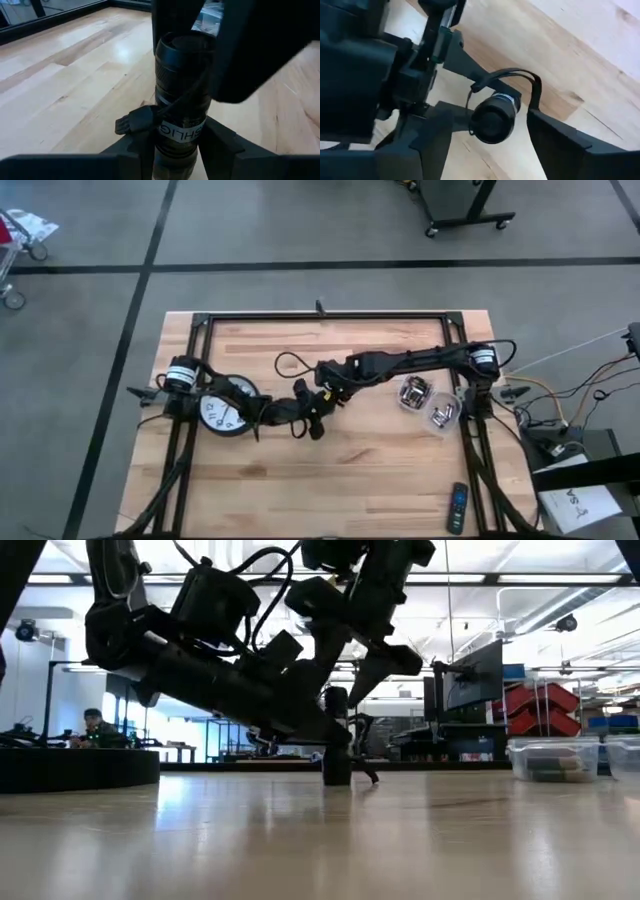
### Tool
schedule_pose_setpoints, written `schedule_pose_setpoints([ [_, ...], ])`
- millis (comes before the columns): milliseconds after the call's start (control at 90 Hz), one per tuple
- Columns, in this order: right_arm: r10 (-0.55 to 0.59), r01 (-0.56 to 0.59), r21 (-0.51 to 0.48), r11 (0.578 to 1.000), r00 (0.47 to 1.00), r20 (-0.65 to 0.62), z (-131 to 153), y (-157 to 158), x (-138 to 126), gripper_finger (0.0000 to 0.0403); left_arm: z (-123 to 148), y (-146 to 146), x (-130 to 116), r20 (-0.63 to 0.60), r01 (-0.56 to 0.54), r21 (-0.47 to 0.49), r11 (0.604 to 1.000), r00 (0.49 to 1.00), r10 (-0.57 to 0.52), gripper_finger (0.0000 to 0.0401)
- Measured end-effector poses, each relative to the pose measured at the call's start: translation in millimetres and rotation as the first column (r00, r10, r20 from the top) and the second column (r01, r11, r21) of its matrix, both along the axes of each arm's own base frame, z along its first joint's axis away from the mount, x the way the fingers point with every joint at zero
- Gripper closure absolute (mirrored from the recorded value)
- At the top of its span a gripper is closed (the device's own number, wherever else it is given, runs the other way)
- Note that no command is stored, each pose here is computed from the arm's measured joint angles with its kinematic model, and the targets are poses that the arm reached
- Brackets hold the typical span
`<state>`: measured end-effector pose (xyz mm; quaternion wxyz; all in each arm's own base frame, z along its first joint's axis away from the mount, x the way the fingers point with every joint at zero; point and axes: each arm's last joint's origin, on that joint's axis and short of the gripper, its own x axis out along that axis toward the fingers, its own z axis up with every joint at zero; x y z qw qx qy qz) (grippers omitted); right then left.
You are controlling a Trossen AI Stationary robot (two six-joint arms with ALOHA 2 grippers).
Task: Insert battery
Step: Open the black flashlight battery compartment
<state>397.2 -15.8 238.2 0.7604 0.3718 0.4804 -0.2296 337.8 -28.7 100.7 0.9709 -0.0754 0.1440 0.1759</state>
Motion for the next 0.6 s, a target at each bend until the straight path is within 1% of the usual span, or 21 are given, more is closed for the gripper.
schedule_pose_setpoints([
  [233,-0.014,0.014,-0.025,1.0,1.0,0.001,-0.6,-3.5,0.5,0.0227,-0.4,0.0,-0.1,-0.005,0.0,0.0,1.0,1.0,0.0,0.0294],
  [444,0.032,-0.032,-0.044,0.999,0.999,0.005,-0.3,-3.4,0.8,0.0297,-0.4,-0.2,-0.1,-0.005,0.003,-0.001,1.0,1.0,-0.003,0.0295],
  [600,0.077,-0.076,-0.073,0.994,0.997,0.012,1.4,-4.3,1.1,0.0341,0.2,-1.4,0.4,-0.001,0.044,-0.004,0.999,0.999,-0.044,0.0296],
])
